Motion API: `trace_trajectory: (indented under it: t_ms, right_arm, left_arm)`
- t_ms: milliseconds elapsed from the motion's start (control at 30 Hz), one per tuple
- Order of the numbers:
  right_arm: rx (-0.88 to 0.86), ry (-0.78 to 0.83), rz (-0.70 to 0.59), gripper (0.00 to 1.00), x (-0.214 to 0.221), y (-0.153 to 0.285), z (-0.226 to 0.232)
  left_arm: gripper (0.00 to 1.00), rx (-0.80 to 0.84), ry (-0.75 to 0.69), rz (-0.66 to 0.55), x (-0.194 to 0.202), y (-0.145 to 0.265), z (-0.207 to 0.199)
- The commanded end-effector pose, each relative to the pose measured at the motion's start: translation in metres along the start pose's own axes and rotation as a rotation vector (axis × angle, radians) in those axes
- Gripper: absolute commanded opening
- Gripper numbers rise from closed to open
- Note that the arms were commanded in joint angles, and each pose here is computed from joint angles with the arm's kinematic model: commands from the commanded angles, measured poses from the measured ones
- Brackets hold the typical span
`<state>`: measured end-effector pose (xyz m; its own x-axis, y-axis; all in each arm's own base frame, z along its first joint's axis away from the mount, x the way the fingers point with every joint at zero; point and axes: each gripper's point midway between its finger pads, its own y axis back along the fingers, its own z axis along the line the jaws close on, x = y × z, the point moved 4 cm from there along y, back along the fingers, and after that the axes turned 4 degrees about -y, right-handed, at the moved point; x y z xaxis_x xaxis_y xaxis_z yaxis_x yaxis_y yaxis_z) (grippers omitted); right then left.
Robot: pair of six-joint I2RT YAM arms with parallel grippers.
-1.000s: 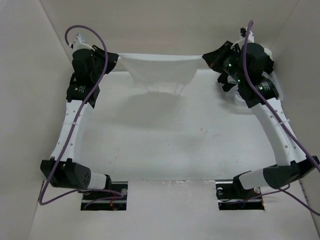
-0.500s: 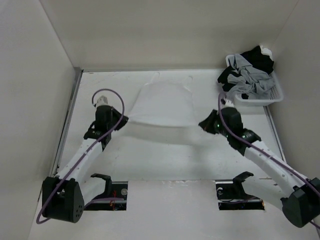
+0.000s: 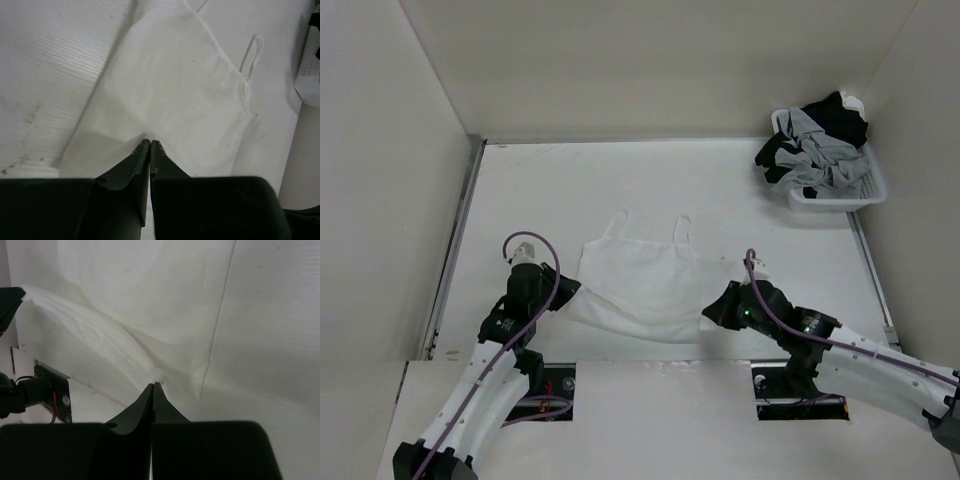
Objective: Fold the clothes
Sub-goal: Fold the tank top
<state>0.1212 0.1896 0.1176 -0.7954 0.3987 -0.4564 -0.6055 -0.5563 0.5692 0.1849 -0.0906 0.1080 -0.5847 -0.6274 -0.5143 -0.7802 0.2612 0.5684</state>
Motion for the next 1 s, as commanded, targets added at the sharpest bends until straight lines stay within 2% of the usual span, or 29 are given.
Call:
trace_trajectory:
  t_ms: [0,167,367,533,733,800,967]
  right_arm:
    - [0.011,-0.028,-0.108,0.0,-0.03,0.001,0.016]
    - [-0.001,0.037,-0.21,0.0,-0.094,-0.009,0.039]
    - [-0.006,0.05,-0.289,0.0,-0.165,-0.03,0.051]
    - [0.006,0.017,-0.313,0.0,-0.218,-0.063,0.047]
    - [0.052,-0.033,-0.343,0.0,-0.26,-0.104,0.029]
    - [0.057,-0.067,-0.345,0.02,-0.267,-0.118,0.023]
    - [0.1,-0.085,-0.339,0.25,-0.266,-0.138,0.008]
  left_arm:
    - [0.01,0.01,0.022,-0.102,-0.033,0.005,-0.023]
    - [0.01,0.072,-0.012,-0.201,-0.087,-0.014,-0.071]
    - [0.01,0.072,0.002,-0.305,-0.136,-0.042,-0.101]
    - [0.02,0.058,-0.005,-0.314,-0.162,-0.085,-0.119]
    - [0.04,0.032,0.004,-0.298,-0.178,-0.145,-0.118]
    - [0.07,0.033,-0.001,-0.3,-0.182,-0.158,-0.119]
    - [0.3,0.017,0.009,-0.285,-0.178,-0.168,-0.102]
